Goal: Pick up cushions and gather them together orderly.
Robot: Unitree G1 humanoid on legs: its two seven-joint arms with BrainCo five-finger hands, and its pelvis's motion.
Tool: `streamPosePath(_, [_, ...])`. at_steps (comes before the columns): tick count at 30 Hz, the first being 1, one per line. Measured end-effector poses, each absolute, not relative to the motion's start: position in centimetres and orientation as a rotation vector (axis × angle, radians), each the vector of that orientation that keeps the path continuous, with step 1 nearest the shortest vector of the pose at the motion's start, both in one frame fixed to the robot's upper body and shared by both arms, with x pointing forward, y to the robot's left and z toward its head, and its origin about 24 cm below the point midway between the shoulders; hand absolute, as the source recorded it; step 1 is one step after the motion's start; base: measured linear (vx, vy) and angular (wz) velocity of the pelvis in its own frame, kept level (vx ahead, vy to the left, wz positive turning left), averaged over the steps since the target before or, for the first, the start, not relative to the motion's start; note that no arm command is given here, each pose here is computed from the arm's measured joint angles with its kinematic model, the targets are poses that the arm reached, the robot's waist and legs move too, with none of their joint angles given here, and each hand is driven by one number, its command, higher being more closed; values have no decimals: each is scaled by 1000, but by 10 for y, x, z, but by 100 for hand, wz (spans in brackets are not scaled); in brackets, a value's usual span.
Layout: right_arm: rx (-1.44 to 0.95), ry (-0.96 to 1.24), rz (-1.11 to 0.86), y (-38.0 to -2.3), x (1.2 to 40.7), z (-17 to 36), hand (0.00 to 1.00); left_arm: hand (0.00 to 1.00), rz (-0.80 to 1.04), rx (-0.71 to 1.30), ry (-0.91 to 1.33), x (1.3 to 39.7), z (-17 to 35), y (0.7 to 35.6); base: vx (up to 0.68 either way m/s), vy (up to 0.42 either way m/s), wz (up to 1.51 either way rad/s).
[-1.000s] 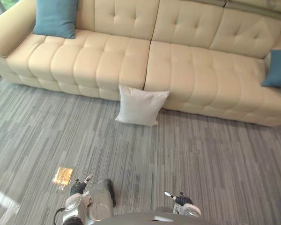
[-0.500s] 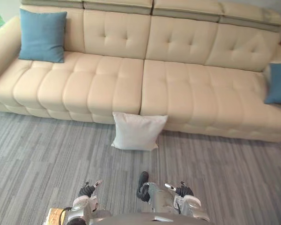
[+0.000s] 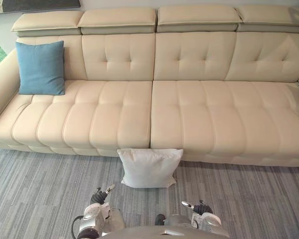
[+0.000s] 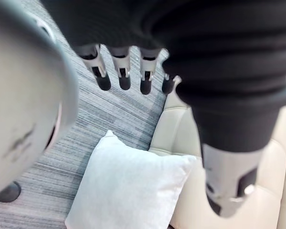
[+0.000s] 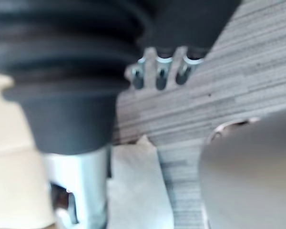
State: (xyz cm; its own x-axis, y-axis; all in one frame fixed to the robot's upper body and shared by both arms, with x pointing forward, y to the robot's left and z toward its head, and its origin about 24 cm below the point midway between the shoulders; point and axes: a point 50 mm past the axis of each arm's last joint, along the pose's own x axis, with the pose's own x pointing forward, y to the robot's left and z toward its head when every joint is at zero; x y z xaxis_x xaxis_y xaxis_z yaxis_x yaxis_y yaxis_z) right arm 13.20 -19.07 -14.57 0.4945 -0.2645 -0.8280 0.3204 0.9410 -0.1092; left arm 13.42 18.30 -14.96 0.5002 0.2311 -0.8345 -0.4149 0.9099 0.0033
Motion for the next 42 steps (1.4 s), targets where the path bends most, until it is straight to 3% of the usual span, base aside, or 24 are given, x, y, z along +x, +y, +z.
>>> streamPosePath(11, [-8, 967, -288, -188, 139, -143, 0, 0, 398, -171, 983, 134, -150, 184, -85, 56, -9])
streamPosePath(15, [-101, 873, -247, -189, 172, -128, 0, 0, 377, -128, 901, 159, -138, 183, -134, 26, -11])
streamPosePath(20, [-176, 547, -274, -198, 253, -65, 0, 0, 404, -112, 666, 223, -97, 199, -132, 37, -14])
streamPosePath(27, [-190, 205, -383, -217, 331, 31, 0, 0, 499, -148, 307, 305, -10, 234, -121, -31, -1])
streamPosePath(33, [-117, -83, -512, -238, 369, 128, 0, 0, 526, -224, 83, 345, 58, 243, -66, -49, 5])
streamPosePath(42, [-46, -331, -614, -258, 380, 222, 0, 0, 488, -248, -193, 363, 135, 233, -79, -40, 5])
